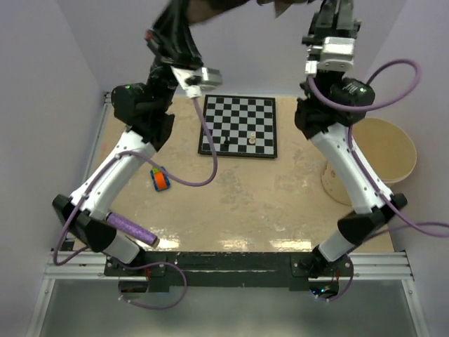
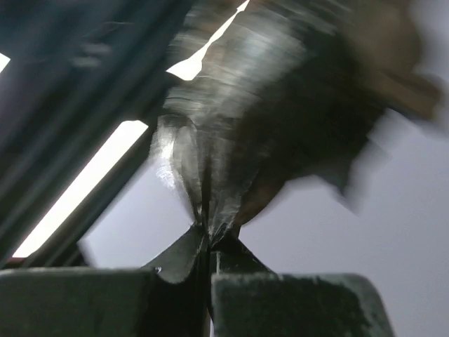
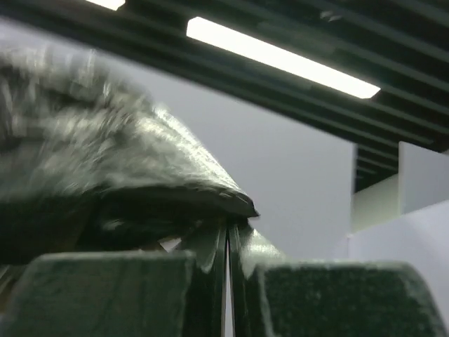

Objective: Put the trash bags into the trash bin

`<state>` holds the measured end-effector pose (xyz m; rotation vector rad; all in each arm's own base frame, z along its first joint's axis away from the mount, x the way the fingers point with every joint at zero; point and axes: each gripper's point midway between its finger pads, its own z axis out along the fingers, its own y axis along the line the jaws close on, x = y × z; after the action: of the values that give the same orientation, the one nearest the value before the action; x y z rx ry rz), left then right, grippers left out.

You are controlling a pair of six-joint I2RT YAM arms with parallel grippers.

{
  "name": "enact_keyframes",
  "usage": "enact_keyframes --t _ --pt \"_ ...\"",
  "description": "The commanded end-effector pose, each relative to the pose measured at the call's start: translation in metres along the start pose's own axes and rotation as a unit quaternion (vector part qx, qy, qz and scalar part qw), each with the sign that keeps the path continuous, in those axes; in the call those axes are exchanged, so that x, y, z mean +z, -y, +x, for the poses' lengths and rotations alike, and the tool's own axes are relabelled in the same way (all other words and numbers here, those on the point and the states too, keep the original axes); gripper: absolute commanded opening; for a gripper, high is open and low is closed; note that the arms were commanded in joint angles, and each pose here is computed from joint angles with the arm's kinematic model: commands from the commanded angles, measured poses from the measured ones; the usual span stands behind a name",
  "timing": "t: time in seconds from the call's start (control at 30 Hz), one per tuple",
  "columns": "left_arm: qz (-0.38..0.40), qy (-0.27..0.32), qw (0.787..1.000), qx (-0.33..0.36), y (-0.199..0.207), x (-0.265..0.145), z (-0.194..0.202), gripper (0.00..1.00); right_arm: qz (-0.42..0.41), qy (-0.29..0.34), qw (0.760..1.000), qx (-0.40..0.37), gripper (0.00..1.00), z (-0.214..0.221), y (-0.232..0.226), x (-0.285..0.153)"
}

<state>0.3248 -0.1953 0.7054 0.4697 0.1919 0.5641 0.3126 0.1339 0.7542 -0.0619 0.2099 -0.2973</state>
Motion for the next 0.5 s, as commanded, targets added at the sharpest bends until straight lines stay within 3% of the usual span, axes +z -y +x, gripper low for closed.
enact_keyframes --t 0.0,0.03,0.07,0.1,0.13,0.17,0.23,0.27,0.3,0.33,0.4,0.47 --pt "0.778 -0.001 0.628 0.001 0.249 -0.3 0.033 0.0 -0.527 -0.427 0.729 -0.091 0.0 0.209 -0.178 -0.308" --pt "0.86 -0.169 0.466 -0.122 0.233 -0.394 0.001 0.0 -0.696 -0.46 0.552 0.001 0.0 0.178 -0.175 -0.423" --pt "0.846 -0.27 0.416 -0.195 0.229 -0.422 -0.025 0.0 -0.811 -0.424 0.391 0.098 0.0 0.106 -0.123 -0.506" --pt "0.854 -0.295 0.378 -0.202 0.206 -0.461 -0.039 0.0 -0.803 -0.427 0.392 0.136 0.0 0.059 -0.092 -0.517" --pt "0.871 -0.246 0.384 -0.182 0.185 -0.486 -0.054 0.0 -0.779 -0.433 0.437 0.119 0.0 0.04 -0.075 -0.521" --pt "0.86 -0.201 0.434 -0.176 0.177 -0.486 -0.066 0.0 -0.747 -0.388 0.533 0.083 0.0 0.02 -0.058 -0.491" --pt "0.748 -0.16 0.617 -0.184 0.172 -0.432 -0.07 0.0 -0.622 -0.287 0.729 0.02 0.0 -0.009 -0.025 -0.427" --pt "0.697 -0.145 0.677 -0.186 0.164 -0.418 -0.074 0.0 -0.565 -0.227 0.793 -0.012 0.0 -0.029 -0.004 -0.405" --pt "0.663 -0.117 0.718 -0.175 0.158 -0.408 -0.076 0.0 -0.553 -0.187 0.811 -0.045 0.0 -0.035 0.003 -0.41" --pt "0.649 -0.103 0.735 -0.167 0.156 -0.406 -0.077 0.0 -0.545 -0.156 0.821 -0.073 0.0 -0.041 0.008 -0.409" --pt "0.651 -0.113 0.732 -0.165 0.157 -0.407 -0.074 0.0 -0.525 -0.174 0.831 -0.062 0.0 -0.033 0.008 -0.401" --pt "0.677 -0.157 0.696 -0.181 0.165 -0.416 -0.068 0.0 -0.517 -0.237 0.822 -0.027 0.0 -0.012 -0.003 -0.391"
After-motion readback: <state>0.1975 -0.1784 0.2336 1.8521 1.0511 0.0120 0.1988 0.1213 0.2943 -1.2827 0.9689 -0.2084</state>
